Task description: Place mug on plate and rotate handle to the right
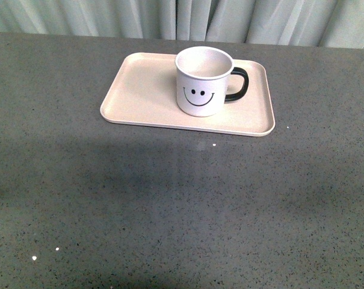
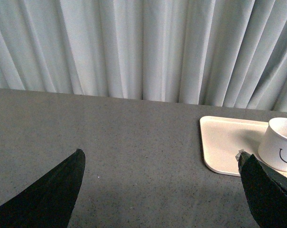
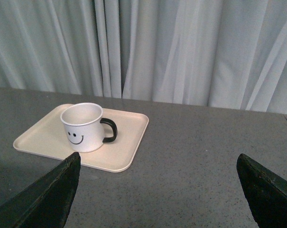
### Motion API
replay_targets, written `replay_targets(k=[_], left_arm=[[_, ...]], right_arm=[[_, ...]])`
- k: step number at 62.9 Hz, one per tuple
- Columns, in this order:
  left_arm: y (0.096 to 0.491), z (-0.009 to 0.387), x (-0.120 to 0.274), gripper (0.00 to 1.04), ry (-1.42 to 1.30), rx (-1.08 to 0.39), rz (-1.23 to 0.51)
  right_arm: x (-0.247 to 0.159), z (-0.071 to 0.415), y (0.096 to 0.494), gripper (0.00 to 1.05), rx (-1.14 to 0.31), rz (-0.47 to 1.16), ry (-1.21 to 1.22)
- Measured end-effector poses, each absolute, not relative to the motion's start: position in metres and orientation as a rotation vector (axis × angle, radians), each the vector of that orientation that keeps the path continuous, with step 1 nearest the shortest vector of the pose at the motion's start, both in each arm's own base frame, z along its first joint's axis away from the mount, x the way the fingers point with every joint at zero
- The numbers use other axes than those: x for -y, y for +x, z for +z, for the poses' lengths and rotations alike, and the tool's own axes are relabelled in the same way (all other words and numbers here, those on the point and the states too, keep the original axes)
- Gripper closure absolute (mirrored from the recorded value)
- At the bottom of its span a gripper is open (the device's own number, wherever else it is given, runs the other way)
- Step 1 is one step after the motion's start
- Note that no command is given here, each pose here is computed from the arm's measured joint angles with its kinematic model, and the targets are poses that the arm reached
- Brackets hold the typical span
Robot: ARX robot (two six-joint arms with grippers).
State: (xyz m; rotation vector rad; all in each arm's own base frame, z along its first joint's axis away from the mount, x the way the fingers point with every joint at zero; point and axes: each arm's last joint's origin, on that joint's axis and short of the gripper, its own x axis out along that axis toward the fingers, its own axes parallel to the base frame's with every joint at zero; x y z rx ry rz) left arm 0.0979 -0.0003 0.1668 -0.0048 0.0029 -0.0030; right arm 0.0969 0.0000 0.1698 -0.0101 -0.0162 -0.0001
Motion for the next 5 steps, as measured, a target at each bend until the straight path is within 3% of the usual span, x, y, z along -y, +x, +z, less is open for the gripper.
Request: replay_targets(k=[5], left_arm=[[0.0979,0.1669,0.0003,0.09,-0.005,-0.002,-0.003]], right_arm=[[0.0000,0.1698,0.0969,0.09,0.016,0.000,-0.010]])
